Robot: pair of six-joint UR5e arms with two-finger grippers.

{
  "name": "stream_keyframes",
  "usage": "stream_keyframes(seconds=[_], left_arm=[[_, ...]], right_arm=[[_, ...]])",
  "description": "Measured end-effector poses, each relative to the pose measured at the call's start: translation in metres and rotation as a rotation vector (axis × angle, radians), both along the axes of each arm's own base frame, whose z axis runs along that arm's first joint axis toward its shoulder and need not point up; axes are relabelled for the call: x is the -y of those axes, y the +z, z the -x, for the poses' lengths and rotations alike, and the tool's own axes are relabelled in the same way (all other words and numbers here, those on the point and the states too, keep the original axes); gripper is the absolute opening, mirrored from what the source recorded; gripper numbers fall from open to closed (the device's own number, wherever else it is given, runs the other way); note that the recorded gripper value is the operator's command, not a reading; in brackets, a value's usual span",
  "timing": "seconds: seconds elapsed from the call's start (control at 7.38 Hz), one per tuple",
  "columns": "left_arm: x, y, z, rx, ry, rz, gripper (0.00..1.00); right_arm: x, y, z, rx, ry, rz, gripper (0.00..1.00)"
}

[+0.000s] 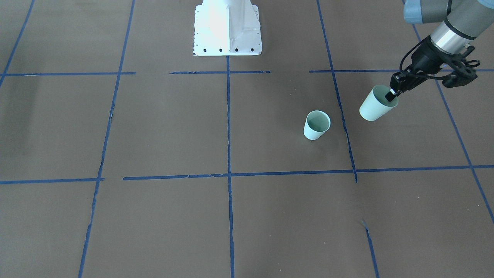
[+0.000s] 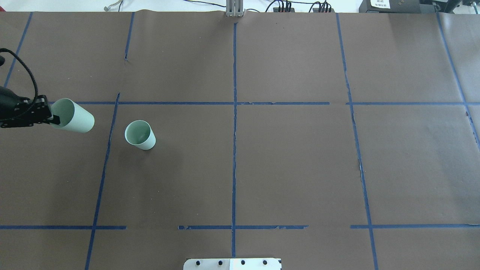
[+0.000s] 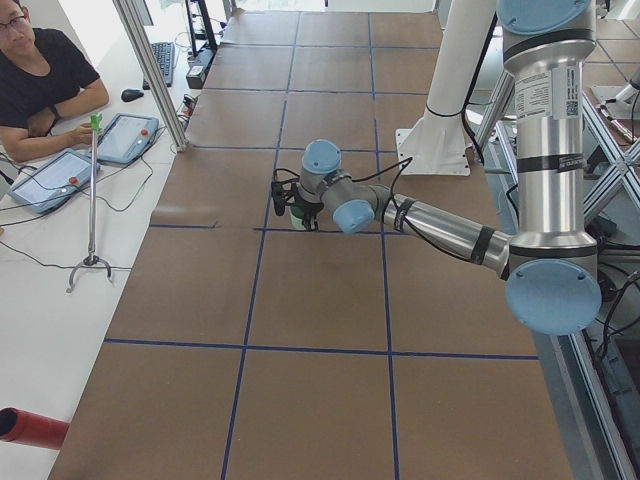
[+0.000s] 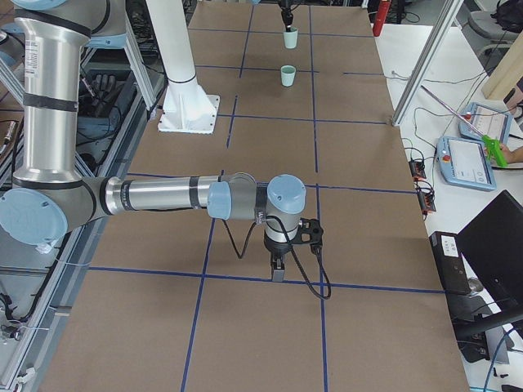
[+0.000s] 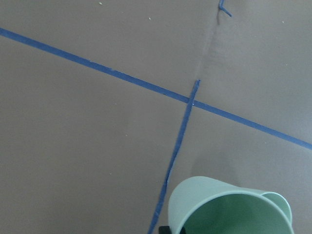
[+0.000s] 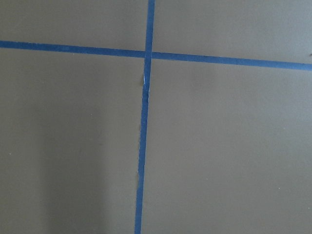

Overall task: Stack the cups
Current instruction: 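Lift the cup with the left gripper and carry it over the other cup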

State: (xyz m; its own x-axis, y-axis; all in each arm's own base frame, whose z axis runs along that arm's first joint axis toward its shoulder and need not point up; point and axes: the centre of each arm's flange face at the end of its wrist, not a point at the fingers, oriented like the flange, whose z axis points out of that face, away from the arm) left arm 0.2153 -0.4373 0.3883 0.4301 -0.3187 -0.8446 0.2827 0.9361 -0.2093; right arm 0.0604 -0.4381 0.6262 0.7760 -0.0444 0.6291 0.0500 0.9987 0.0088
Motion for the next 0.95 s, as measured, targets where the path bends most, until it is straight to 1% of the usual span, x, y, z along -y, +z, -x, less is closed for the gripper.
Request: stream_keyframes(seconds=[0.14, 0.27, 0.41, 0.68, 0.95], left_arm=[[0.005, -0.029, -0.031, 0.0, 0.016, 0.052, 0.0], [0.009, -0.055, -0.062, 0.021, 0.036, 0.096, 0.0], [0.011, -0.074, -0.086, 0.055, 0.042, 0.118, 0.0], [0.01, -0.087, -0.111, 0.105, 0.037, 0.116, 0.0], [0.01, -0.085, -0.116, 0.128, 0.025, 0.107, 0.0]], right_arm=[[0.0, 0.0, 0.0, -0.001, 0.0, -0.001, 1.0], [0.0, 0.0, 0.0, -0.001, 0.0, 0.0, 1.0], [0.0, 0.0, 0.0, -0.001, 0.0, 0.0, 1.0], [0.0, 0.0, 0.0, -0.001, 0.0, 0.0, 1.0], [0.0, 0.0, 0.0, 0.0, 0.0, 0.0, 1.0]])
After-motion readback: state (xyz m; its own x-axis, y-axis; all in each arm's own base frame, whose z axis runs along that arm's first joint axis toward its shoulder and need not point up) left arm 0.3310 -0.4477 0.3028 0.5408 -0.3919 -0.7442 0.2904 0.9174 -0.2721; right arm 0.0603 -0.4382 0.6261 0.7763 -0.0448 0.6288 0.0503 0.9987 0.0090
